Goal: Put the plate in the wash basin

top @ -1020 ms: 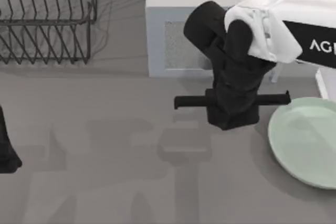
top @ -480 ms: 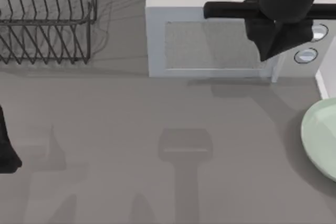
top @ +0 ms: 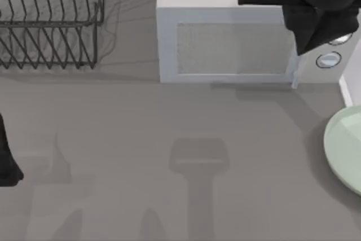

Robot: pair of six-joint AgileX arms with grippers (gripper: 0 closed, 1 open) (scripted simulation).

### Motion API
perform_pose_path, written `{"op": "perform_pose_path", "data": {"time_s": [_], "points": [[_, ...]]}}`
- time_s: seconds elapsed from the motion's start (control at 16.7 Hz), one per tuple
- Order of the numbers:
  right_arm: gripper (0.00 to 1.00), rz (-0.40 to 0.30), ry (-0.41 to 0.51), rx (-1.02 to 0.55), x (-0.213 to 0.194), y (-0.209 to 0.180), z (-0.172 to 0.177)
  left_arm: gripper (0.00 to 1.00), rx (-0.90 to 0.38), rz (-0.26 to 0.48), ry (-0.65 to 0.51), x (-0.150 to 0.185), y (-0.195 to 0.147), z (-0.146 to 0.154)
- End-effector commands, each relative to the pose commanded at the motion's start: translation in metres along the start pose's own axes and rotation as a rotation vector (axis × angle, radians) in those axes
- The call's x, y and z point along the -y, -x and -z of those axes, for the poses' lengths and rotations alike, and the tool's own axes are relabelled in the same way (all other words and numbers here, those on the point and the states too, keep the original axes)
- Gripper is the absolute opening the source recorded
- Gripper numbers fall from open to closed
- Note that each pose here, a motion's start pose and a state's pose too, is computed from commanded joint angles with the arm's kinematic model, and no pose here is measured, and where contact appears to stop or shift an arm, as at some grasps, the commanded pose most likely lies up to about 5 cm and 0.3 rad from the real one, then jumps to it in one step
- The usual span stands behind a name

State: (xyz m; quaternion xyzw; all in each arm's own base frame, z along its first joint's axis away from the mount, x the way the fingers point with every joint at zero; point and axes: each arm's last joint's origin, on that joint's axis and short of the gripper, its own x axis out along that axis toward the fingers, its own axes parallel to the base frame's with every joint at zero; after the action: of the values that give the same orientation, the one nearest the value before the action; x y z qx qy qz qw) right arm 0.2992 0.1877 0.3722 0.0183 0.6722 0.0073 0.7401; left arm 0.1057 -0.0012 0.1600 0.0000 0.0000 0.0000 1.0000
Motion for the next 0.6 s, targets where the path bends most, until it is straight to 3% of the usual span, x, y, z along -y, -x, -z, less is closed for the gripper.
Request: {"op": "perform_pose_path", "data": {"time_s": [0.24,0.6], "points": [[0.00,0.012,-0.020,0.060,0.027,0.005,-0.028,1.00,0.000,0.000,0.000,0.000,0.000,0.000],[0.00,0.092,-0.049,0.121,0.118,-0.016,-0.106,1.00,0.000,0.000,0.000,0.000,0.000,0.000]]}}
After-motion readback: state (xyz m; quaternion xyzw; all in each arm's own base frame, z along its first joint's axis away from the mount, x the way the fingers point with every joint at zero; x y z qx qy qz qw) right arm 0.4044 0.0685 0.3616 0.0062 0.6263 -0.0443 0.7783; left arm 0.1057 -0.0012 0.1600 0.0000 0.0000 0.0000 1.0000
